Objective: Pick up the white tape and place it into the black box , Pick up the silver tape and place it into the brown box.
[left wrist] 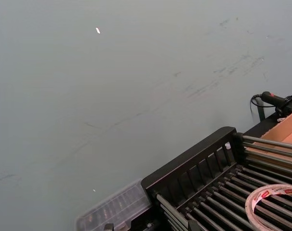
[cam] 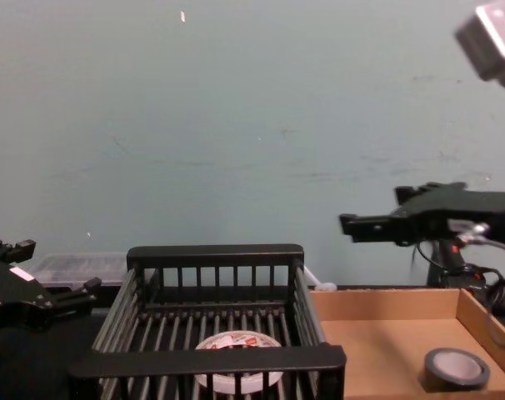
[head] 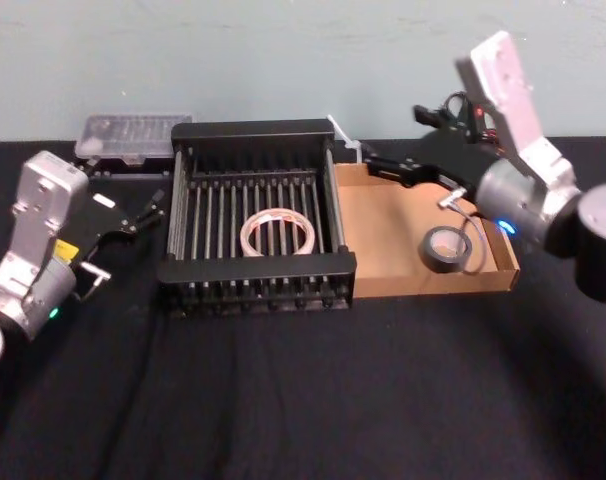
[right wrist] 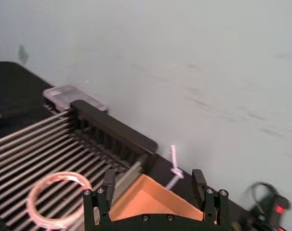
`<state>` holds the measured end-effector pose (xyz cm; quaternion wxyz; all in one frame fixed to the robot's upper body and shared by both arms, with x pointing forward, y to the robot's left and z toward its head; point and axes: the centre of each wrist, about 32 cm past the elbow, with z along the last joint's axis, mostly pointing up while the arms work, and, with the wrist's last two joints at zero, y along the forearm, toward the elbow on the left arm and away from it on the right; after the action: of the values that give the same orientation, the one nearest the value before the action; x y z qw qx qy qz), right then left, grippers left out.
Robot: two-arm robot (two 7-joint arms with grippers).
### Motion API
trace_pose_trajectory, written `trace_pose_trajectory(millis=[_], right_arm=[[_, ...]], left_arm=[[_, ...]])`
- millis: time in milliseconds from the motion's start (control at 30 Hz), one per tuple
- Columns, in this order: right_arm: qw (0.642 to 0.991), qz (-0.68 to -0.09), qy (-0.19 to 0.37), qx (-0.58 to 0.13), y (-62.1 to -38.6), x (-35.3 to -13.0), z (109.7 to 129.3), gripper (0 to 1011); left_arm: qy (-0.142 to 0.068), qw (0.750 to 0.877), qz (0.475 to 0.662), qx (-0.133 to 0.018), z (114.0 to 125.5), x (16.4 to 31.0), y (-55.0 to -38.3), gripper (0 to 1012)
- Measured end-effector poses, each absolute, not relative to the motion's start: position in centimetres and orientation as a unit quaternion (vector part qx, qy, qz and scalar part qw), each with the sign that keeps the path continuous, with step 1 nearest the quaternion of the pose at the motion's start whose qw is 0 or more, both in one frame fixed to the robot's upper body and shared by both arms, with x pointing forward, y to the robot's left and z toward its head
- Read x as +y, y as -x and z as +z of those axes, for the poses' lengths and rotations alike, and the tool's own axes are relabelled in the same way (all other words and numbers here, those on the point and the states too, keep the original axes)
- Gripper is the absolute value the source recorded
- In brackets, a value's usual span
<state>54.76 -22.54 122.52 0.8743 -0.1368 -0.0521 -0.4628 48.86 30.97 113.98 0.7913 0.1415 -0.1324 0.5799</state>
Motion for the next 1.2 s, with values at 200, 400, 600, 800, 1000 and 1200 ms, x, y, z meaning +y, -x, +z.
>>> trace_pose_trajectory(millis=[200, 400, 600, 800, 1000, 1200], right_arm=[[0.859, -0.492, 0.119, -0.070, -52.8, -24.5, 120.1, 1002], [0.843, -0.518, 0.111, -0.090, -51.2, -25.4, 118.1, 1002], [0.828, -0.541, 0.119, -0.083, -49.8, -25.6, 116.4, 1003], [0.820, -0.553, 0.127, -0.072, -49.1, -25.5, 115.6, 1003], [0.815, -0.563, 0.126, -0.062, -48.8, -25.7, 115.5, 1003], [0.815, -0.562, 0.126, -0.063, -48.8, -25.6, 115.5, 1002]], left_arm=[[-0.141, 0.791, 0.580, -0.132, 114.0, 31.0, -48.9, 1001], [-0.141, 0.791, 0.580, -0.132, 114.0, 31.0, -48.9, 1001], [-0.141, 0.791, 0.580, -0.132, 114.0, 31.0, -48.9, 1001], [-0.141, 0.791, 0.580, -0.132, 114.0, 31.0, -48.9, 1001], [-0.141, 0.791, 0.580, -0.132, 114.0, 31.0, -48.9, 1001], [-0.141, 0.791, 0.580, -0.132, 114.0, 31.0, -48.9, 1001]])
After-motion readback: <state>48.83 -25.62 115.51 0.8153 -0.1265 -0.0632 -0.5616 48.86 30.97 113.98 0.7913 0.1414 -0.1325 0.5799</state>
